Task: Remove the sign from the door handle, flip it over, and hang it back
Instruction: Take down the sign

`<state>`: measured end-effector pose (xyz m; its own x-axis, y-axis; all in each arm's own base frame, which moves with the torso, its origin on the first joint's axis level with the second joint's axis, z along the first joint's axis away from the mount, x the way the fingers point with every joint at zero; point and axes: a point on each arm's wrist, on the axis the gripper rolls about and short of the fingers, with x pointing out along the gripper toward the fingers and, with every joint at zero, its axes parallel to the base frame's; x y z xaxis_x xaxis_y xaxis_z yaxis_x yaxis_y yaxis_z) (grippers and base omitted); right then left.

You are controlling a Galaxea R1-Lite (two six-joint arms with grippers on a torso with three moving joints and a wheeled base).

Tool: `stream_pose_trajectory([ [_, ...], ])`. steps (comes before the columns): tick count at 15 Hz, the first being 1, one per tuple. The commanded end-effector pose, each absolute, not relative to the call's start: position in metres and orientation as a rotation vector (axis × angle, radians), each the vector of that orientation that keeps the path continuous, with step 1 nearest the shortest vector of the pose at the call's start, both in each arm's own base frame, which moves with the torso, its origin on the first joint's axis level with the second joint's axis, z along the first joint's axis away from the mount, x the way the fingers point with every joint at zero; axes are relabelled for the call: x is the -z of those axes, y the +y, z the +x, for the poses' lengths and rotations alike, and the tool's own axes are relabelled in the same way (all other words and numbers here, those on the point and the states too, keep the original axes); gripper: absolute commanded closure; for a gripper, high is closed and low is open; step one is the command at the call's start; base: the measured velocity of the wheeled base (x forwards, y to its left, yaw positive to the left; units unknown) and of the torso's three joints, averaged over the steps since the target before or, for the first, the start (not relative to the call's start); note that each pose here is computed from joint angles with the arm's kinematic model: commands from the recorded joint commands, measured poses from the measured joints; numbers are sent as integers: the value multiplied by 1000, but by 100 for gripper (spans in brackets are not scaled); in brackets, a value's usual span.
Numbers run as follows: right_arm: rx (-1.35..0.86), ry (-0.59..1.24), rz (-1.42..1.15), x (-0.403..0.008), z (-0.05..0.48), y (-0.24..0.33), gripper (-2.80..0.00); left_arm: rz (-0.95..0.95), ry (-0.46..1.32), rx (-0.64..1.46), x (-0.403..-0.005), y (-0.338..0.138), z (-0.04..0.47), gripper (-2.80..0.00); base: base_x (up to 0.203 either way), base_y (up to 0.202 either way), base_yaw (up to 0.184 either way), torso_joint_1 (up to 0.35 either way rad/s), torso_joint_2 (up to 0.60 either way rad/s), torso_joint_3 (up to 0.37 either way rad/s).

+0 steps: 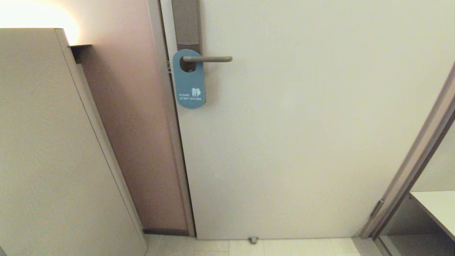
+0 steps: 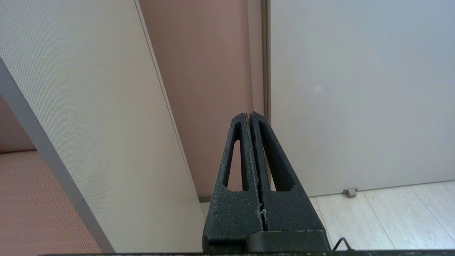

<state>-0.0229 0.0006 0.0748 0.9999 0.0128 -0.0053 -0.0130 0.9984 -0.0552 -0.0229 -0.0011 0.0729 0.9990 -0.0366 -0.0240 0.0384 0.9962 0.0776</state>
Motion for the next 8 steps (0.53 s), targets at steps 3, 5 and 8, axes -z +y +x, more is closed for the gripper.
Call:
stream_pose_trajectory([
  [3, -12, 6, -54, -75, -23, 1, 0, 81, 23, 38, -73, -1, -23, 0, 0, 0, 0, 0, 0, 0],
  [5, -12, 6, -54, -75, -23, 1, 0, 87, 24, 39, -73, -1, -23, 0, 0, 0, 0, 0, 0, 0],
  [8, -12, 6, -54, -75, -23, 1, 0, 107, 16, 39, -74, -1, -23, 0, 0, 0, 0, 0, 0, 0],
])
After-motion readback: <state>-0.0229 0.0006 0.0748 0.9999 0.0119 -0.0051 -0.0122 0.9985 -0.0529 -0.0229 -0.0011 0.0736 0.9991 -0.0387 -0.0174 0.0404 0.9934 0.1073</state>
